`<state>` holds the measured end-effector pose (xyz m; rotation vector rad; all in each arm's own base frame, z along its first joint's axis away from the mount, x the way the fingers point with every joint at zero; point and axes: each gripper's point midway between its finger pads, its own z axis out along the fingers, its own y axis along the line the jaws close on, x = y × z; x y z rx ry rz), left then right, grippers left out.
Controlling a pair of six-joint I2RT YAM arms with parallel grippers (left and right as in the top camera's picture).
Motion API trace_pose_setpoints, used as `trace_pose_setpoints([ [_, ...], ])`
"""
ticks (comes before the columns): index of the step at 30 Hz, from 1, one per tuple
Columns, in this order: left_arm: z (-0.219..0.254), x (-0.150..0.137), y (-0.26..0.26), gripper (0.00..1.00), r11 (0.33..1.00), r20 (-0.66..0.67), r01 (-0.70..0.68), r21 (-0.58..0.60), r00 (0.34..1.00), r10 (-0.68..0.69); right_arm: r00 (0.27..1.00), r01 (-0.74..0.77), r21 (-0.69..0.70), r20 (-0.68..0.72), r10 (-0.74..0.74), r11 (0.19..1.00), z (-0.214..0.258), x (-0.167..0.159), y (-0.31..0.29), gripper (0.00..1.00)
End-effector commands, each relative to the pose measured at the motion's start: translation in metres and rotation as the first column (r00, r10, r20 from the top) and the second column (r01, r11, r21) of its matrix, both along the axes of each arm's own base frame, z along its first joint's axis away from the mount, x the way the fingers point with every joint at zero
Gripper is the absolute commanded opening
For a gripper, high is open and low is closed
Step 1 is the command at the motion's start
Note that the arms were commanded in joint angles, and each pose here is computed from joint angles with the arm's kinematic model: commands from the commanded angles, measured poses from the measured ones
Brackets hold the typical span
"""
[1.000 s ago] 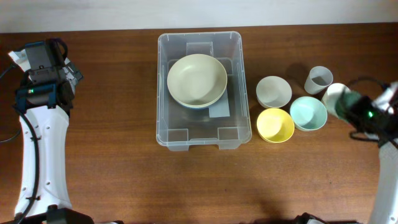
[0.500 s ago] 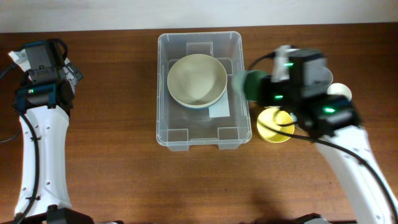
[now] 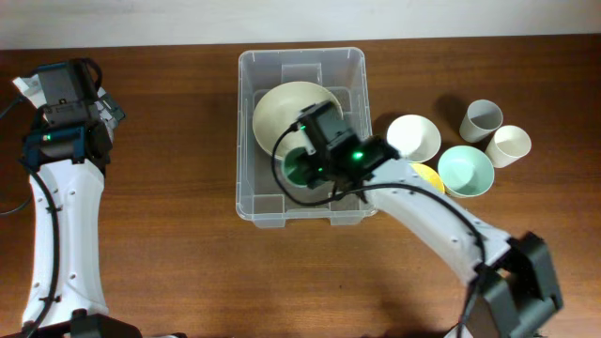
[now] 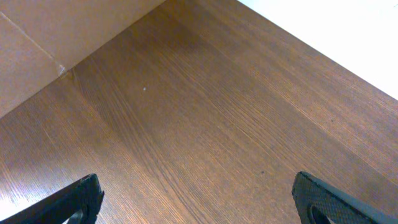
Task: Pack container
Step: 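Lift the green cup and carry it into the container, then lower the green cup into the container's front-left corner and release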
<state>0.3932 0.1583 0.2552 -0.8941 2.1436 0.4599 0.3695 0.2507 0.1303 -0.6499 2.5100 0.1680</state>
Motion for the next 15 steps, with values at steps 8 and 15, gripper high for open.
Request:
trace_pose_setpoints([
  [8,0.006,-0.001,0.004,0.99,1.000,0.006,-0.008,0.017,1.000,0.008,0.997,-0.050,0.009,0.064,0.049,0.999,0.008,0.002,0.025,0.04],
  [15,0.006,-0.001,0.004,0.99,1.000,0.006,-0.008,0.017,1.000,0.008,0.995,-0.083,0.009,0.056,0.083,0.996,0.006,-0.008,0.036,0.04],
])
